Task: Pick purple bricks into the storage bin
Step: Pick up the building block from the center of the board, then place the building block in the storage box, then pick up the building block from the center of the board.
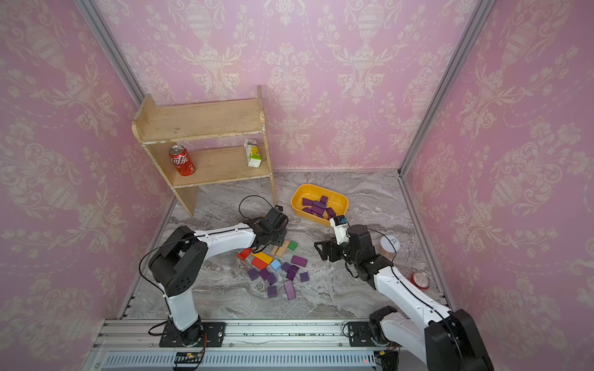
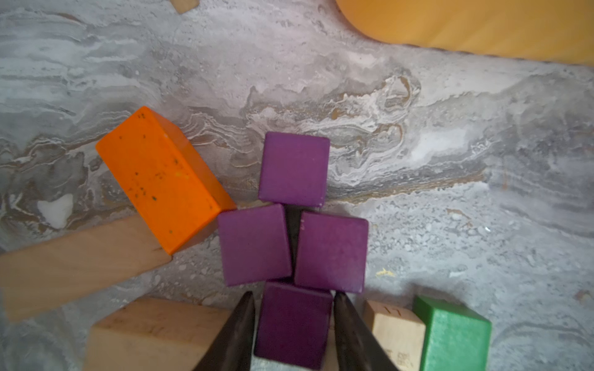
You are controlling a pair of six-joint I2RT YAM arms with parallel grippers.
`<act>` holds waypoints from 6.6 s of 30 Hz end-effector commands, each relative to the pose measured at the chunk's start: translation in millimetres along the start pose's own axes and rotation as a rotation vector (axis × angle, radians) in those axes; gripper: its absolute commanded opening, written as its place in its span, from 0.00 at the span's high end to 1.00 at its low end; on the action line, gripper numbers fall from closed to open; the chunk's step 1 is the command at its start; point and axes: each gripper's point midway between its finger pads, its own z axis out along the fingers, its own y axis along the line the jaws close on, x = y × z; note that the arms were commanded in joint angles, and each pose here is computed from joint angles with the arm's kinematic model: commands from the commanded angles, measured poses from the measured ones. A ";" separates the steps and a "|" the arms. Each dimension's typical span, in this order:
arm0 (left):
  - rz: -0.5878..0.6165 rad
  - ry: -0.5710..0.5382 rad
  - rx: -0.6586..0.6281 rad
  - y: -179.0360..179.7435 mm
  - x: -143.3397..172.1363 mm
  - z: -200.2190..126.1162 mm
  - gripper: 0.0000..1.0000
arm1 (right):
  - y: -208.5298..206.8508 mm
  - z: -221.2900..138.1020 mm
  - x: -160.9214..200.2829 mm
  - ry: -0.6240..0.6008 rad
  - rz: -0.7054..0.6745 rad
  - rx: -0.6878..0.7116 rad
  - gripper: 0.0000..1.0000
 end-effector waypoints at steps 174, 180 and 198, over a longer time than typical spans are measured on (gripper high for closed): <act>-0.119 -0.416 0.032 73.2 50.6 -139.5 0.01 | 46.9 204.8 -10.1 0.391 -0.357 0.105 0.49; -0.121 -0.417 0.023 75.4 50.9 -139.9 0.01 | 44.7 209.6 -8.0 0.406 -0.366 0.115 0.50; -0.132 -0.420 0.019 77.8 52.4 -142.1 0.01 | 45.9 202.0 -14.6 0.368 -0.378 0.126 0.70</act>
